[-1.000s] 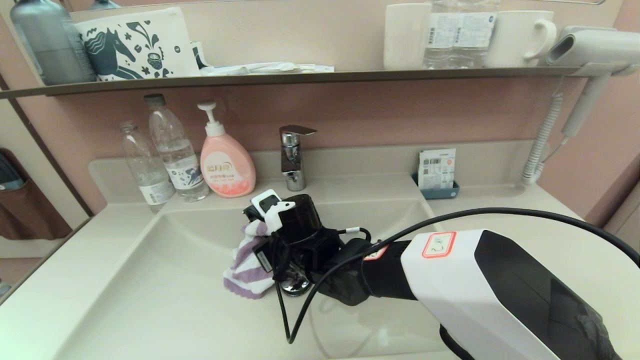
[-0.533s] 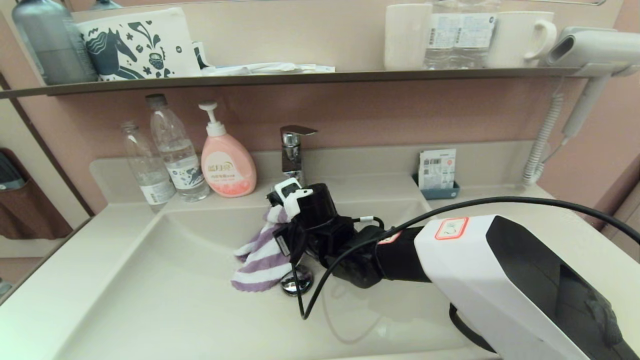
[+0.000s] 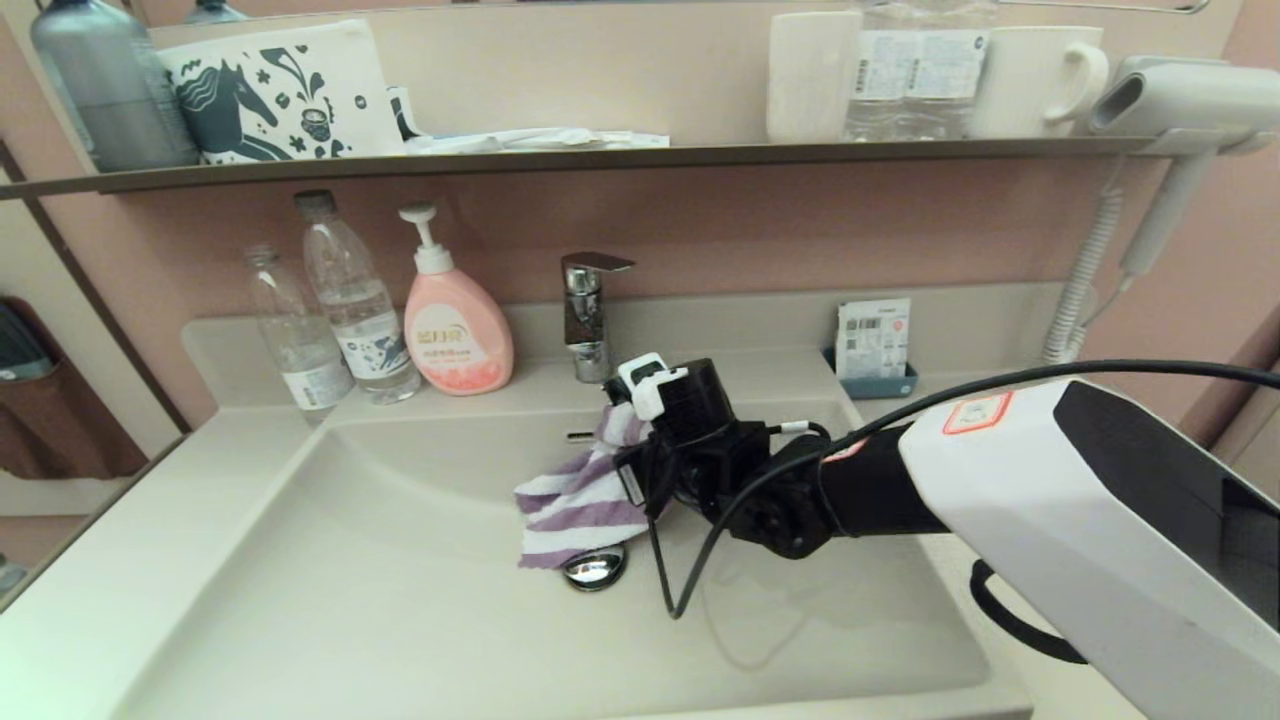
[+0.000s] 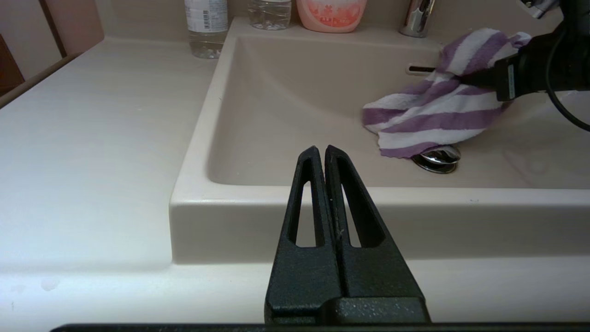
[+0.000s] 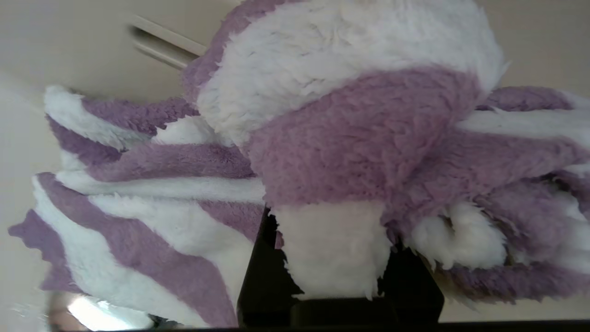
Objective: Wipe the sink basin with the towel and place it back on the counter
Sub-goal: Wipe the sink
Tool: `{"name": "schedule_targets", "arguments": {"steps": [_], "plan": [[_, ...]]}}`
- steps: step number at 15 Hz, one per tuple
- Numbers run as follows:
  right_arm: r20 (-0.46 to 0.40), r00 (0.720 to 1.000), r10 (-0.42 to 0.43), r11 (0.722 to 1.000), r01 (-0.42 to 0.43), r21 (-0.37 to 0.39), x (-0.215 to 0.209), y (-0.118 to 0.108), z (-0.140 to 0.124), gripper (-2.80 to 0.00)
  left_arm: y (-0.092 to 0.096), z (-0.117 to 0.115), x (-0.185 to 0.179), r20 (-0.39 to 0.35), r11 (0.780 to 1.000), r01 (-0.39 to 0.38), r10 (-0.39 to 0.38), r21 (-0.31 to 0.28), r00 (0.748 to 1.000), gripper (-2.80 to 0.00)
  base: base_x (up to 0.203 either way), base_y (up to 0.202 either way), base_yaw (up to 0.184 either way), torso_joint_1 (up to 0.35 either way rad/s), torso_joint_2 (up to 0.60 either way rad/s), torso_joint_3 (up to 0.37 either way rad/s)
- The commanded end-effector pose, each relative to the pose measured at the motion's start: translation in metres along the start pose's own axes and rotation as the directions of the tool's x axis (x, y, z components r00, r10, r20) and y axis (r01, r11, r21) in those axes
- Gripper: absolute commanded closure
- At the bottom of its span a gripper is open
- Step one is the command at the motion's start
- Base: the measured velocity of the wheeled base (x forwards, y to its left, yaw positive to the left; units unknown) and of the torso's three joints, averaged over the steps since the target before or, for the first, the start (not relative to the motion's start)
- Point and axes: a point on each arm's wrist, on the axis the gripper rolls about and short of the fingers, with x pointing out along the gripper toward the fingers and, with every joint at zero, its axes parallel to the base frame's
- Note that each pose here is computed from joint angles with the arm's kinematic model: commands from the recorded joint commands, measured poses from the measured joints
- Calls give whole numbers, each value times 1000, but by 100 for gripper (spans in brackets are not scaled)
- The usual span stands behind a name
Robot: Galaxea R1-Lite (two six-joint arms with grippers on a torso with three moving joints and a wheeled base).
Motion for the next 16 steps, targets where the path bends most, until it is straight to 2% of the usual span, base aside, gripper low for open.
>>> {"name": "schedule_targets", "arguments": {"steps": [1,5,7,9,11,14,16], "plan": [[3,1000,-26,1000,26,11,-12,-16,7,0,0,0,0,-1,1000,-1,1,-1,1000,0,0,0,0,0,0,0],[-62,995,-74,997,75,13,-31,-47,-4,0,0,0,0,-1,1000,-2,2,-1,1000,0,0,0,0,0,0,0],[-66,992,-106,994,108,27,-44,-67,-8,0,0,0,0,-1,1000,-1,1,-1,1000,0,0,0,0,0,0,0],[-47,988,-147,987,150,53,-61,-91,-6,0,0,0,0,-1,1000,-1,1,-1,1000,0,0,0,0,0,0,0],[-26,986,-165,983,167,74,-82,-105,1,0,0,0,0,-1,1000,-2,2,-1,1000,0,0,0,0,0,0,0],[48,983,-175,981,170,99,-121,-115,23,0,0,0,0,-1,1000,-1,1,-1,1000,0,0,0,0,0,0,0],[114,982,-153,984,140,115,-144,-118,43,0,0,0,0,-1,1000,-1,1,-1,1000,0,0,0,0,0,0,0]]}}
